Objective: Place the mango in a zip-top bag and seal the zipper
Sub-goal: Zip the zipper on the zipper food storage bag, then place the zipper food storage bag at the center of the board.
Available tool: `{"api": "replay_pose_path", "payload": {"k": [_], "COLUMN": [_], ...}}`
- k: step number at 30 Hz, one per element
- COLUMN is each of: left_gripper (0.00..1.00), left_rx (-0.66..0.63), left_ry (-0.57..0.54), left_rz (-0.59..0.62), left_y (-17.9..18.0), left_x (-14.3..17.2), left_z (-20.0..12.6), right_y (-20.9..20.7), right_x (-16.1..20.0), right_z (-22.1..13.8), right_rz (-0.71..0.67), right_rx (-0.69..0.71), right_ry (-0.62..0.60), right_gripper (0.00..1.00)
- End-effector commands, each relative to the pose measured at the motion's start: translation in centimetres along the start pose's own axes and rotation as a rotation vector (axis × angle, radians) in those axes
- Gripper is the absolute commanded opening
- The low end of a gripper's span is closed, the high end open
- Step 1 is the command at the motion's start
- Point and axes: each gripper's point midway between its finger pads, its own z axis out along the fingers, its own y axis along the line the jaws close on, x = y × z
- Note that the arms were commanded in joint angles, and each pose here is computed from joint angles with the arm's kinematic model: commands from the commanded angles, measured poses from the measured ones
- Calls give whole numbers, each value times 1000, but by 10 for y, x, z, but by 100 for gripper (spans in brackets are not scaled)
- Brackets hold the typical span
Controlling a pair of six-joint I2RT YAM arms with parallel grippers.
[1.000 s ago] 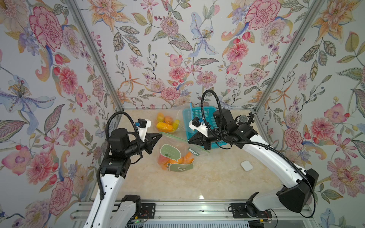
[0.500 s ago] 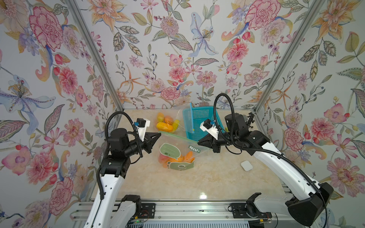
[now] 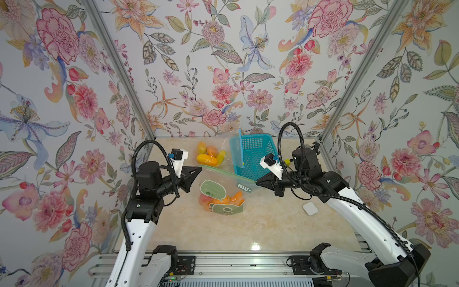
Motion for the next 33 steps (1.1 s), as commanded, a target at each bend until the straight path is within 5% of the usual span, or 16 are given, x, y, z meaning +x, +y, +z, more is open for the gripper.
{"api": "replay_pose_path", "payload": {"k": [1,10,13,16,25,33], "left_gripper": [0,0,0,0,0,0], "left_rx": [-77,-78,-54,-36,15,14], "left_ry": [-66,-56,-35,-42,-39,-37], "left_rz": [47,44,32,31,43,49], "left_y": [10,10,11,7,-5,-8], "left_x": [-25,-23,-16,-16,-16,-15], "left_z": [-9,-8,-3,-4,-3,-5], "right_y": [0,7,10,10,28,14], "right_x": [12,9,-6,-24,-63,-86], "right_z": [-7,-15,-19,-21,39,82], "right_rz": [31,25,30,24,-88,-82], "right_rx": [21,10,1,13,-12,-30], "right_ry": [26,5,-46,-101,-51,-35], "right_gripper": [5,11,41,59,70,70]}}
